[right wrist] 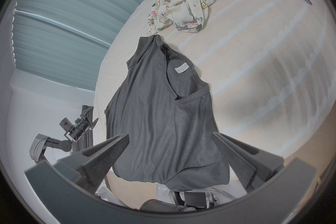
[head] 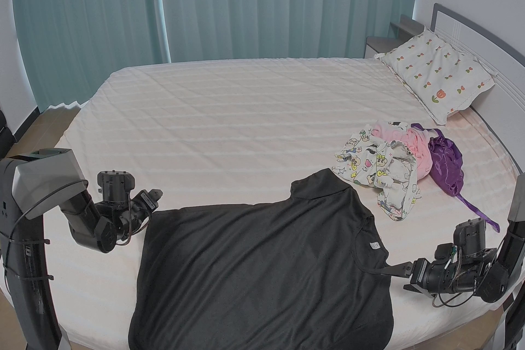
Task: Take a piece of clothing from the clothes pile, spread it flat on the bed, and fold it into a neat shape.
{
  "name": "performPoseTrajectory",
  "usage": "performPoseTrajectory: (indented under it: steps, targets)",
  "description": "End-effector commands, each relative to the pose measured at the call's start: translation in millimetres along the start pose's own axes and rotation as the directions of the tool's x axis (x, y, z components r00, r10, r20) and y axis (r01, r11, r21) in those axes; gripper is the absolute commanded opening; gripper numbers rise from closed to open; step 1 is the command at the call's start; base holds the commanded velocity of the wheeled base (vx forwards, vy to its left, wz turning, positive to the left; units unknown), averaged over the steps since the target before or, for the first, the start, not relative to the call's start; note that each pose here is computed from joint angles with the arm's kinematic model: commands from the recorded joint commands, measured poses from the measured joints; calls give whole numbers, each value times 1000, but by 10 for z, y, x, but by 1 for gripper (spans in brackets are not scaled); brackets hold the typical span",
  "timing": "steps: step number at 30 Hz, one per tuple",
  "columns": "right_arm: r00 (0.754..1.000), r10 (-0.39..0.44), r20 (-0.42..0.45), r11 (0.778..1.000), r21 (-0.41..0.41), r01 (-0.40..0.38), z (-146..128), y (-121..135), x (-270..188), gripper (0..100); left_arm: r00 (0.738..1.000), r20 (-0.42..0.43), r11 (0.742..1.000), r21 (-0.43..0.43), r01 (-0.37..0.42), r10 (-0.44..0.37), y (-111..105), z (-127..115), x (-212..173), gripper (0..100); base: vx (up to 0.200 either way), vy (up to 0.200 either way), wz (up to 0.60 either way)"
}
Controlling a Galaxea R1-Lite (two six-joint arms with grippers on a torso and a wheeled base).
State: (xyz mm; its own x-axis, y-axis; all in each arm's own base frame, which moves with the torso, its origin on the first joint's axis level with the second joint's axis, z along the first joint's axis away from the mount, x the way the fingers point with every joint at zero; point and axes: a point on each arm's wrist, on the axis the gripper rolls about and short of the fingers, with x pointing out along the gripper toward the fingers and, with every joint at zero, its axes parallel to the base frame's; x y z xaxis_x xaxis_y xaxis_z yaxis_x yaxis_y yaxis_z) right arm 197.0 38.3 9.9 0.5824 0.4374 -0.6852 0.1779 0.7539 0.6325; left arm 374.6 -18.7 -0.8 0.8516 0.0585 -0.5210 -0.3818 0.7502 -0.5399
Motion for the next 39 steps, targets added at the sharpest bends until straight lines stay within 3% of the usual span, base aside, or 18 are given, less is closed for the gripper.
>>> performPoseTrajectory:
  steps: [1, 16, 17, 24, 34, 39]
  targets:
    - [1000, -2, -10, 1000, -6, 2, -22, 7, 15, 100, 998, -5, 996, 73, -58, 59, 58, -128, 601, 100, 0, 0, 0]
    - [1000, -2, -10, 1000, -6, 2, -22, 7, 15, 100, 997, 13, 992, 107, -73, 72, 65, -150, 680, 100, 0, 0, 0]
    - [1000, -3, -9, 1000, -5, 3, -20, 5, 14, 100, 997, 11, 991, 108, -73, 72, 63, -158, 678, 0, 0, 0, 0]
    - [1000, -4, -10, 1000, -5, 4, -19, 3, 20, 100, 997, 16, 992, 104, -75, 74, 71, -151, 709, 0, 0, 0, 0]
    - [1000, -5, -12, 1000, -3, 5, -17, -4, 30, 100, 991, 115, 995, 58, -78, 71, 144, 222, 795, 0, 0, 0, 0]
    - [1000, -7, -13, 1000, 0, 7, -20, -9, 27, 100, 990, 116, 995, 54, -86, 79, 178, 235, 802, 0, 0, 0, 0]
